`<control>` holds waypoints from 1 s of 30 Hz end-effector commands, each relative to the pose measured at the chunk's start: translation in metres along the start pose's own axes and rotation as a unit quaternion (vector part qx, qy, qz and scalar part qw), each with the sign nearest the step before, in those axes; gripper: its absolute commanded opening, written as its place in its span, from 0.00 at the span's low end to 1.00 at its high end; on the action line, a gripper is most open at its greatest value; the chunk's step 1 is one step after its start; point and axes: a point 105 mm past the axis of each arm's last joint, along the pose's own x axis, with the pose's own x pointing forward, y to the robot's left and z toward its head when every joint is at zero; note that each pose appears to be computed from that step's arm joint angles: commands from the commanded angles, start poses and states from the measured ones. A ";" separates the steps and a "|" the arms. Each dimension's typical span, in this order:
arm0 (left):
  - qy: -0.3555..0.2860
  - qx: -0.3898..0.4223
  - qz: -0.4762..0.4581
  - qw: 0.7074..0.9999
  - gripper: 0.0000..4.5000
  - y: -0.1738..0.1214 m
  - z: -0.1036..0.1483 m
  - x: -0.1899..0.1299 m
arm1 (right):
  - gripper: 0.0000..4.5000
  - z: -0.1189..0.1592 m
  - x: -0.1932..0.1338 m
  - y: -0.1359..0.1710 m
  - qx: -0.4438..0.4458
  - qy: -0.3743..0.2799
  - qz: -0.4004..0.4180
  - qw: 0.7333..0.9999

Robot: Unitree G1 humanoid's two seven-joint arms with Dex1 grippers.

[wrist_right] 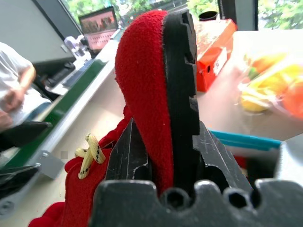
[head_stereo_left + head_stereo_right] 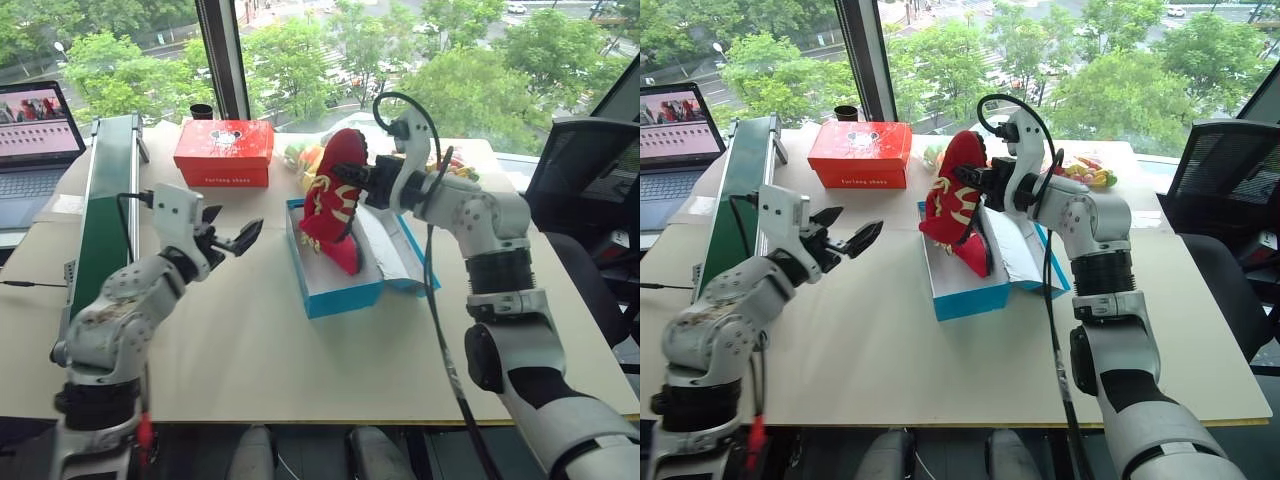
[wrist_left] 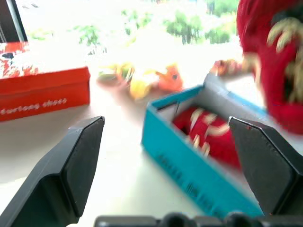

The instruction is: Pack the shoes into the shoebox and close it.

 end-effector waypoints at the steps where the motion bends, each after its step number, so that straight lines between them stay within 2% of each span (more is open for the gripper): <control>1: -0.021 0.038 -0.019 0.999 1.00 -0.005 0.013 -0.004 | 0.10 -0.001 0.010 0.011 -0.072 0.028 0.040 0.996; 14: -0.035 0.031 -0.017 0.999 1.00 -0.021 0.012 -0.002 | 0.10 -0.025 0.011 0.022 -0.127 0.102 0.105 0.981; 16: -0.020 0.046 -0.012 0.999 1.00 -0.022 0.005 -0.003 | 0.10 -0.041 0.004 0.036 -0.161 0.136 0.163 0.964; 18: -0.011 0.049 -0.016 0.999 1.00 -0.026 -0.002 -0.005 | 0.10 -0.053 0.000 0.038 -0.185 0.164 0.183 0.951; 27: -0.017 0.054 -0.021 0.998 1.00 -0.033 -0.001 -0.008 | 0.10 -0.087 0.017 0.031 -0.250 0.208 0.178 0.929; 30: -0.016 0.056 -0.016 0.998 1.00 -0.030 0.000 -0.010 | 0.10 -0.106 0.024 0.030 -0.295 0.231 0.180 0.910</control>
